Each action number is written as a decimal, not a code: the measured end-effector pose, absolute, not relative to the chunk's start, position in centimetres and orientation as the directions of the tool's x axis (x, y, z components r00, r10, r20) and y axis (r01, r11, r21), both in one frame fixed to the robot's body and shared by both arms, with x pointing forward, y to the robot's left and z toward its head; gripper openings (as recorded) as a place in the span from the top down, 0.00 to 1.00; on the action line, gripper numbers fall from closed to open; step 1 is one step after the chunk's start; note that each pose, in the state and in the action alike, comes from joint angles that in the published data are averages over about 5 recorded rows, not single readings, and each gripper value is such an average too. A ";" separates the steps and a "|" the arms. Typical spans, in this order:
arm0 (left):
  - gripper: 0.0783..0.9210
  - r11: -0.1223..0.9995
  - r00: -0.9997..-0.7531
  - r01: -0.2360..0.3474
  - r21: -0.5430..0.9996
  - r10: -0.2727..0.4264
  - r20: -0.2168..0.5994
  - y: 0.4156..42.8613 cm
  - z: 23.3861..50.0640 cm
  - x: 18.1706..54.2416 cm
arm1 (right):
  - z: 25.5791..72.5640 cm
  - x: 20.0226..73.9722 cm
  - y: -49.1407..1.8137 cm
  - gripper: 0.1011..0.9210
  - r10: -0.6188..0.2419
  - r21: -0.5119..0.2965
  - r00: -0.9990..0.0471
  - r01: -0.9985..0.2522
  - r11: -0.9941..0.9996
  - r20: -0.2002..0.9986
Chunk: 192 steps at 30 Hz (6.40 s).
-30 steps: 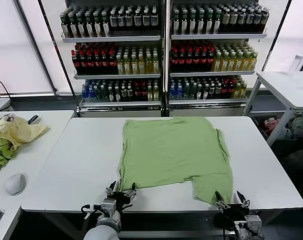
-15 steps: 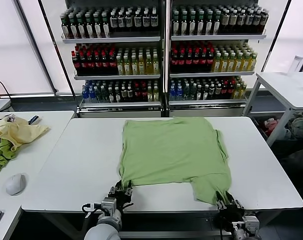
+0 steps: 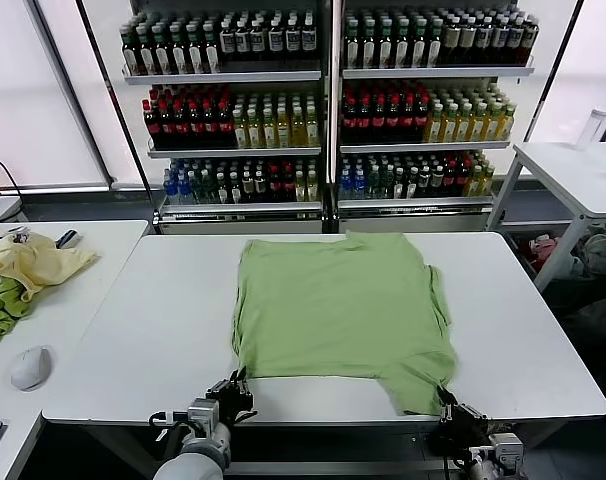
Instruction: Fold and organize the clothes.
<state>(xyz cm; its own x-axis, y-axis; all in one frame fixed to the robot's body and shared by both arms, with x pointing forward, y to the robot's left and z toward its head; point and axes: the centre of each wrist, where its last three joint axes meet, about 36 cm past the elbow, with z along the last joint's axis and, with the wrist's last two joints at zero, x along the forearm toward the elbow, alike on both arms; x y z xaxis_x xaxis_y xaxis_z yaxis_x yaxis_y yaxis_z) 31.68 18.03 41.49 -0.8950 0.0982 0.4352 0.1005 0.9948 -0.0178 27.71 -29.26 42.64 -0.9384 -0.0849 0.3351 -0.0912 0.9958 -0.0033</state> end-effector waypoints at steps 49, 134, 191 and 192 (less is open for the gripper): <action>0.97 0.938 -0.928 0.204 0.279 0.094 0.361 19.9 39.4 44.5 | 43.5 44.5 -31.8 0.99 -0.100 -0.148 -0.965 -0.139 0.979 0.242; 0.98 0.970 -0.873 0.208 0.122 0.128 0.471 20.9 40.0 33.5 | 41.7 34.9 -32.0 0.95 -0.085 -0.055 -0.856 -0.131 0.990 0.510; 0.12 0.988 -0.917 0.072 0.134 0.013 0.399 22.1 41.9 51.2 | 45.5 59.7 -25.7 0.12 -0.079 -0.042 -0.929 -0.101 0.994 0.361; 0.12 0.988 -0.916 0.069 0.135 0.009 0.402 22.0 41.9 51.8 | 45.4 60.4 -25.6 0.12 -0.076 -0.043 -0.927 -0.098 0.994 0.366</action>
